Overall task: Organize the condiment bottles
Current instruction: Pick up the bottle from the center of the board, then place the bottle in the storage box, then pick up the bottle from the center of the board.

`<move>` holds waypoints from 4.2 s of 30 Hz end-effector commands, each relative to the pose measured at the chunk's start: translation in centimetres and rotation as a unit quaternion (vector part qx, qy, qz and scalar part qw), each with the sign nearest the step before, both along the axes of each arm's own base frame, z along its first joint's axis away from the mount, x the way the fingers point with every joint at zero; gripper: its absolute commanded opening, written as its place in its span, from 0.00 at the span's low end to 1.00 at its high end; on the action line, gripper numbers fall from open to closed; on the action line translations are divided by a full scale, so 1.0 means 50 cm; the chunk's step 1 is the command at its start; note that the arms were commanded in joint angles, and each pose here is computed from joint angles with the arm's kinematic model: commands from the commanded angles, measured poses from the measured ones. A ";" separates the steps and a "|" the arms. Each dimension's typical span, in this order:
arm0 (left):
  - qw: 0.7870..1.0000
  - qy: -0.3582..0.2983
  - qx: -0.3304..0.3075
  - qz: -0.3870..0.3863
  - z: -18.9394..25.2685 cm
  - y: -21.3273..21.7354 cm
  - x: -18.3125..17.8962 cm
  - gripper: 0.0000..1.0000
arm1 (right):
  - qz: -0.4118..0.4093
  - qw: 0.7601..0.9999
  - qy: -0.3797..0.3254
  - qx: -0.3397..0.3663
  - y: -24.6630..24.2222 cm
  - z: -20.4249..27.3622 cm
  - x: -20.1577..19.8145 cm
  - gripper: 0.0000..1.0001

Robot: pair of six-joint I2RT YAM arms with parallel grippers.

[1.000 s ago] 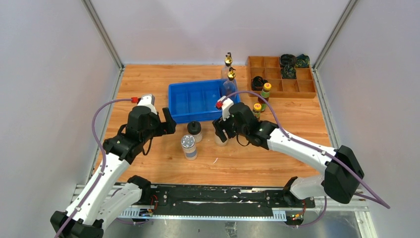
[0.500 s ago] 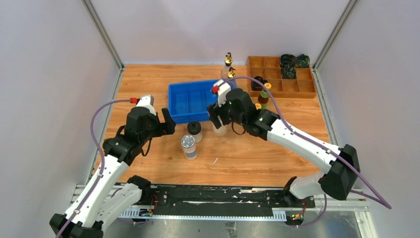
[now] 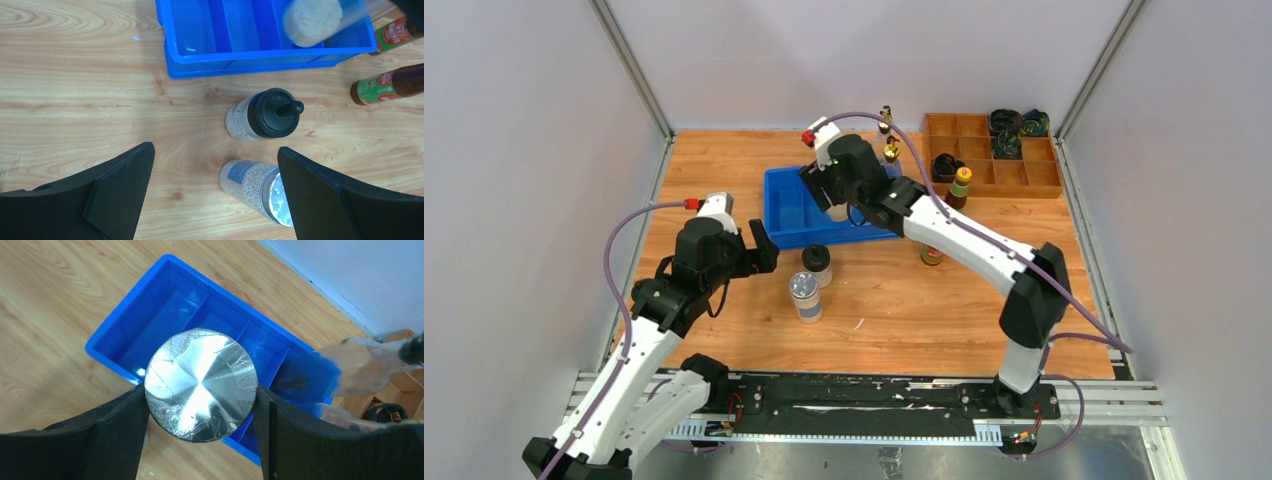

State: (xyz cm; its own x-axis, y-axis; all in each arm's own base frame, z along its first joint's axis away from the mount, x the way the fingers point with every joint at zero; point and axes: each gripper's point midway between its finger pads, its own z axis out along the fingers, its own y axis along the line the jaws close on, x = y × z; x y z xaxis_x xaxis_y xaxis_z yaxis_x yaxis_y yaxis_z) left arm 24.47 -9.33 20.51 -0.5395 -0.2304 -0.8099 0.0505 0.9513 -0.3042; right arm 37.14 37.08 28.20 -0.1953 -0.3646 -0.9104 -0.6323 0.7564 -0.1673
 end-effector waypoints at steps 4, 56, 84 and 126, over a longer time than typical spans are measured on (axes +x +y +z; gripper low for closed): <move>1.000 0.001 -0.007 -0.010 0.012 -0.005 -0.014 1.00 | -0.093 0.993 -0.060 0.031 -0.017 0.036 0.140 0.53; 1.000 0.012 0.014 -0.017 0.002 -0.001 -0.013 1.00 | -0.151 0.985 -0.020 0.087 -0.046 -0.129 0.261 0.95; 0.995 0.009 -0.042 -0.091 0.024 -0.047 -0.072 1.00 | -0.001 0.993 0.077 0.094 -0.169 -0.183 -0.450 0.92; 0.997 -0.024 0.007 -0.077 -0.051 -0.107 -0.080 0.95 | -0.009 0.993 0.039 0.111 -0.266 -0.017 -0.481 0.99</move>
